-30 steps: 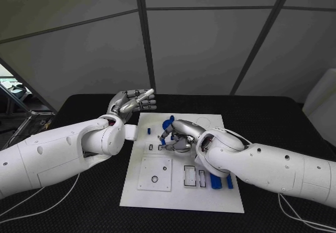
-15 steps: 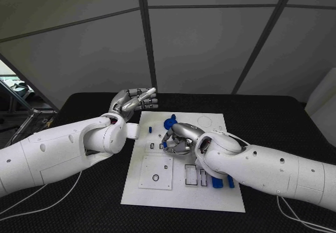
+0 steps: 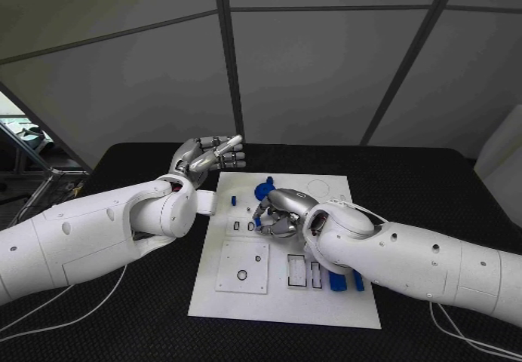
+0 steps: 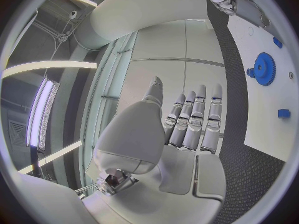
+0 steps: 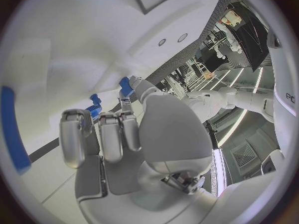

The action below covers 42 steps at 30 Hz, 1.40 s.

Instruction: Assemble the parts on the task board

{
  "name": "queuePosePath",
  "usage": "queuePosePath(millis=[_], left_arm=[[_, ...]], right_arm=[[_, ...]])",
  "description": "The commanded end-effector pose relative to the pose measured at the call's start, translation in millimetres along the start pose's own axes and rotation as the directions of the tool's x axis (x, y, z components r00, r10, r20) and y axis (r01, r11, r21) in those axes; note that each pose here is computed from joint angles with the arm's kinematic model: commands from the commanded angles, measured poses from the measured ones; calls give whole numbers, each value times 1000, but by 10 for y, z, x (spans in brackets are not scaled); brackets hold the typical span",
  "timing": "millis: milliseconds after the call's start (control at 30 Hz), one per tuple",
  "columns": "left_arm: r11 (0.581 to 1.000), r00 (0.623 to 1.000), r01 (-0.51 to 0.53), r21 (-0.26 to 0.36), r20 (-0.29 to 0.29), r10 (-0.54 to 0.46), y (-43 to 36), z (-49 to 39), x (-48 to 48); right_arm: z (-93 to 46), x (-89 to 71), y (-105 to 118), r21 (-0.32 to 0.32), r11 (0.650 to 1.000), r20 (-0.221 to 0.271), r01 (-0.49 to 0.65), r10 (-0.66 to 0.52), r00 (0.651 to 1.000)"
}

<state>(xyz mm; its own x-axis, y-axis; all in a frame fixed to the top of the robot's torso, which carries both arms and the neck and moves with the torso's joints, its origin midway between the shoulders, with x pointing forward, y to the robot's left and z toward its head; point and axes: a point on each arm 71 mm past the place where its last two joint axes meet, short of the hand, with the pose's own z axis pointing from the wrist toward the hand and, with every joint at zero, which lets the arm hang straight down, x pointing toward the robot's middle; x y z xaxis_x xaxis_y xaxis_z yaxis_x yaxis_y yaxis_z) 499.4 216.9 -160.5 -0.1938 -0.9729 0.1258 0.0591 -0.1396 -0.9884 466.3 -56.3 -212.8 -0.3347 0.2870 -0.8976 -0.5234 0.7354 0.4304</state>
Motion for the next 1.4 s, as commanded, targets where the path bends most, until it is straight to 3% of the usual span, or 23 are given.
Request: queuePosePath(millis=[33,800,1400], left_arm=[[1000,1000,0,8,-11,0,-16,1,9],[1000,1000,-1,8,-10,1,-17,-1,2],[1000,1000,-2,6,-8,2,-17,-2,-5]], right_arm=[[3,28,-31,10,1000,-21,28,-28,999],[14,66,-13,12,998,-64,64,-63,996],[14,66,-7,20,997,-62,77,-76,995]])
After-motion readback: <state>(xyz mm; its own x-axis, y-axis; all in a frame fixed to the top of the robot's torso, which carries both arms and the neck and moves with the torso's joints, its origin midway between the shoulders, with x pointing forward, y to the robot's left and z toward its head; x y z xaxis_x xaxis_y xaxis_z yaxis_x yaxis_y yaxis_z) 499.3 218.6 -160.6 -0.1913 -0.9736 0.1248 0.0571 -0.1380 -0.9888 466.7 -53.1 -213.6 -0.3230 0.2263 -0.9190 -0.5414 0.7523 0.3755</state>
